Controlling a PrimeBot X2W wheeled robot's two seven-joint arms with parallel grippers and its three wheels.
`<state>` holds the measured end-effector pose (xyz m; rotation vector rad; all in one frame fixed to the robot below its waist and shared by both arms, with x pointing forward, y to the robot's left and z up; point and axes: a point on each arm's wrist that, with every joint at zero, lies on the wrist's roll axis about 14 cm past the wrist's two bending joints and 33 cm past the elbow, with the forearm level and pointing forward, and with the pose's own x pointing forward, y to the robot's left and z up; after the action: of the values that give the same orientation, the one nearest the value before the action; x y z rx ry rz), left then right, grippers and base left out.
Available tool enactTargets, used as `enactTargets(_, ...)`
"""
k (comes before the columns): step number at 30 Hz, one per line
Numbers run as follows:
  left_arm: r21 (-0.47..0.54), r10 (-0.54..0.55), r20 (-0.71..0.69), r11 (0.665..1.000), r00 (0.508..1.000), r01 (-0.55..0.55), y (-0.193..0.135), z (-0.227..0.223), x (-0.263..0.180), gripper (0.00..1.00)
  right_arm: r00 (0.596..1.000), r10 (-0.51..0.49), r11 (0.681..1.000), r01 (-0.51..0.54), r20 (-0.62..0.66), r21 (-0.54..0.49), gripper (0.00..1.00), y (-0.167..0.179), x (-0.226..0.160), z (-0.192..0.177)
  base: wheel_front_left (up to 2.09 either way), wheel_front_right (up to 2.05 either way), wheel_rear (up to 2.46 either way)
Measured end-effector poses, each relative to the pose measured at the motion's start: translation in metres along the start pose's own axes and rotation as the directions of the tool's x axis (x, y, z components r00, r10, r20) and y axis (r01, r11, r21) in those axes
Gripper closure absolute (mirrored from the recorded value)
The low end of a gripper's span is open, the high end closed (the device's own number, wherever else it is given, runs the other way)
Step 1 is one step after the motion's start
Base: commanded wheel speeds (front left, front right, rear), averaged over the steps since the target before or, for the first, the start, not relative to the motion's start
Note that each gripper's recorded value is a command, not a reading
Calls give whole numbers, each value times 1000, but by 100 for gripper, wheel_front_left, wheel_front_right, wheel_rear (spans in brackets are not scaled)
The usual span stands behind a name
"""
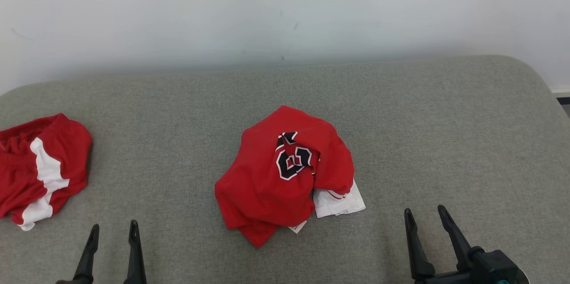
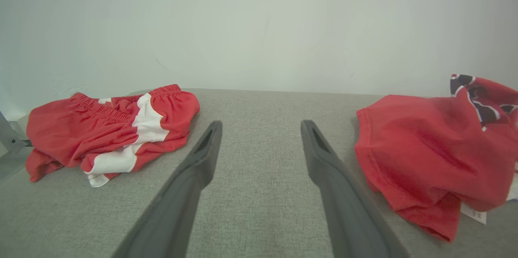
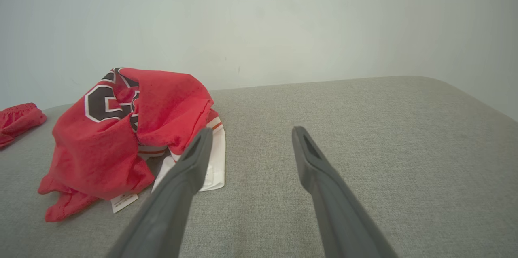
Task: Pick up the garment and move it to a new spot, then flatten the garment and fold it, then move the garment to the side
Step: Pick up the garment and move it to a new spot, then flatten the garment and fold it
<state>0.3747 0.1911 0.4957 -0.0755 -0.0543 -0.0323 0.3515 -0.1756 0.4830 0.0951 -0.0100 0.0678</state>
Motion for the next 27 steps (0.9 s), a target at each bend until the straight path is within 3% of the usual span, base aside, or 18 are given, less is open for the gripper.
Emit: enactTargets(27, -20, 8, -48, 1000, 999, -9, 1, -15, -14, 0, 1000, 12, 1000, -12, -26, 6, 0, 4, -1, -8, 0, 0, 0)
